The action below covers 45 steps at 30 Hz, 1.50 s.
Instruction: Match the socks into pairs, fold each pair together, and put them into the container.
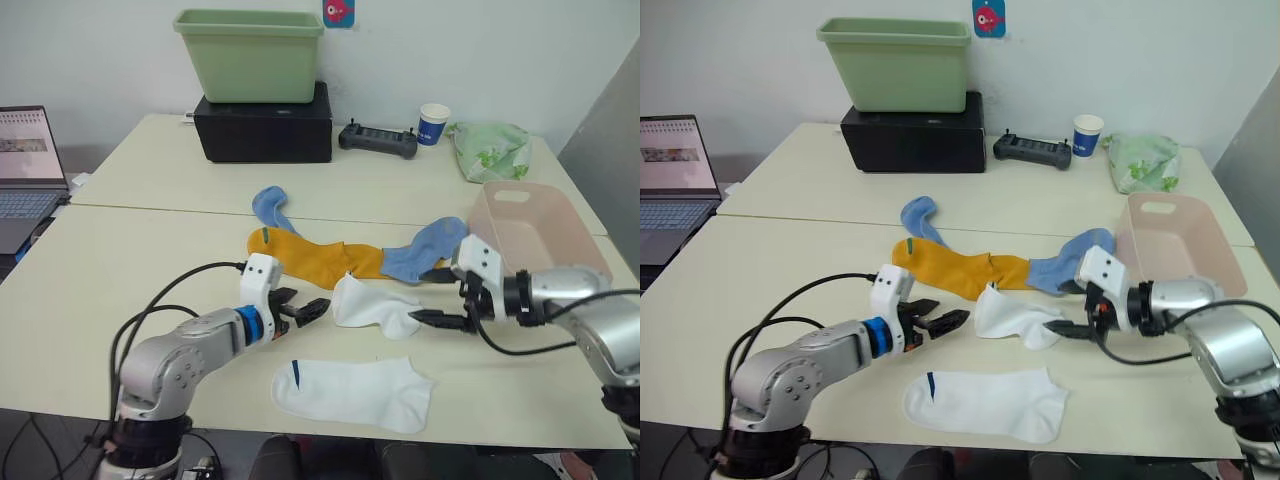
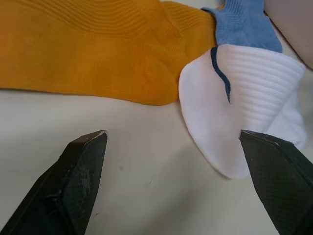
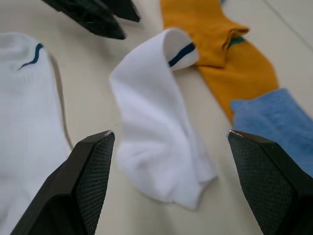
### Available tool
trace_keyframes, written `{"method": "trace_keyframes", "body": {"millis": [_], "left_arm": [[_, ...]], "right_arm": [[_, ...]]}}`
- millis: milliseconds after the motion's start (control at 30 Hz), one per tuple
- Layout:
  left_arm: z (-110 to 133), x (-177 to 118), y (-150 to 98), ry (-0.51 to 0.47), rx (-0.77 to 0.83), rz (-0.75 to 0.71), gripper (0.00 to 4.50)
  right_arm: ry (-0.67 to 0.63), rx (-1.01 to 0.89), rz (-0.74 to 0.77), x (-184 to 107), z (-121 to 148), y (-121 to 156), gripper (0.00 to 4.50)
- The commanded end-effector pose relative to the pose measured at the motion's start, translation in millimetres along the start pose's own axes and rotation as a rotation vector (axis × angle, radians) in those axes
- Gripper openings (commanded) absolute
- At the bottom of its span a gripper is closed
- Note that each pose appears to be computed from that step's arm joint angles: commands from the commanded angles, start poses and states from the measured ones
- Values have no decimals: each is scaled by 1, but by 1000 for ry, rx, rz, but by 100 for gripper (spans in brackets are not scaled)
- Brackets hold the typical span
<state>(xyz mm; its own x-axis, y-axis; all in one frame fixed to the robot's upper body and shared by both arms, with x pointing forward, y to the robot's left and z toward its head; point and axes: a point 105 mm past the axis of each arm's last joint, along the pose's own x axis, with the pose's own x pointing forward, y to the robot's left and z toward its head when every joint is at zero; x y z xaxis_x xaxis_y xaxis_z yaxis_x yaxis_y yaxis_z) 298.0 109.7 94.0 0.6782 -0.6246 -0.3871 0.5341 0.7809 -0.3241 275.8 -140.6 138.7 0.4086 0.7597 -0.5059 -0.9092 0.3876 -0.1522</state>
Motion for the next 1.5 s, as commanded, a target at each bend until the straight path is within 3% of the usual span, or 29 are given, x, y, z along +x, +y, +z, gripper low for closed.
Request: {"method": "trace_keyframes", "body": {"millis": [33,133,600,867,1100,1200,1333,1500], "left_arm": [[4,10,-6,1,2,-29,450],[-2,20,-8,35,19,-44,450],[-15,51,-28,120,20,-129,18],[-1,49,-25,21,56,-106,5],[19,11,-12,-127,120,-77,5],[22,-1,-5,-164,114,-45,0],[22,-23,9,-211,93,22,0],[8,-47,15,-200,76,72,0]], "right_arm": [[-21,-20,-57,-6,3,1,395],[-17,8,-99,-6,-6,1,395],[-30,87,-223,-8,-20,-4,400],[-35,168,-346,-1,-39,-13,400],[-62,394,-362,30,-48,-6,400],[-50,422,-333,38,-46,0,341],[-42,365,-279,42,-40,9,211],[-84,285,-216,37,-16,15,41]]}}
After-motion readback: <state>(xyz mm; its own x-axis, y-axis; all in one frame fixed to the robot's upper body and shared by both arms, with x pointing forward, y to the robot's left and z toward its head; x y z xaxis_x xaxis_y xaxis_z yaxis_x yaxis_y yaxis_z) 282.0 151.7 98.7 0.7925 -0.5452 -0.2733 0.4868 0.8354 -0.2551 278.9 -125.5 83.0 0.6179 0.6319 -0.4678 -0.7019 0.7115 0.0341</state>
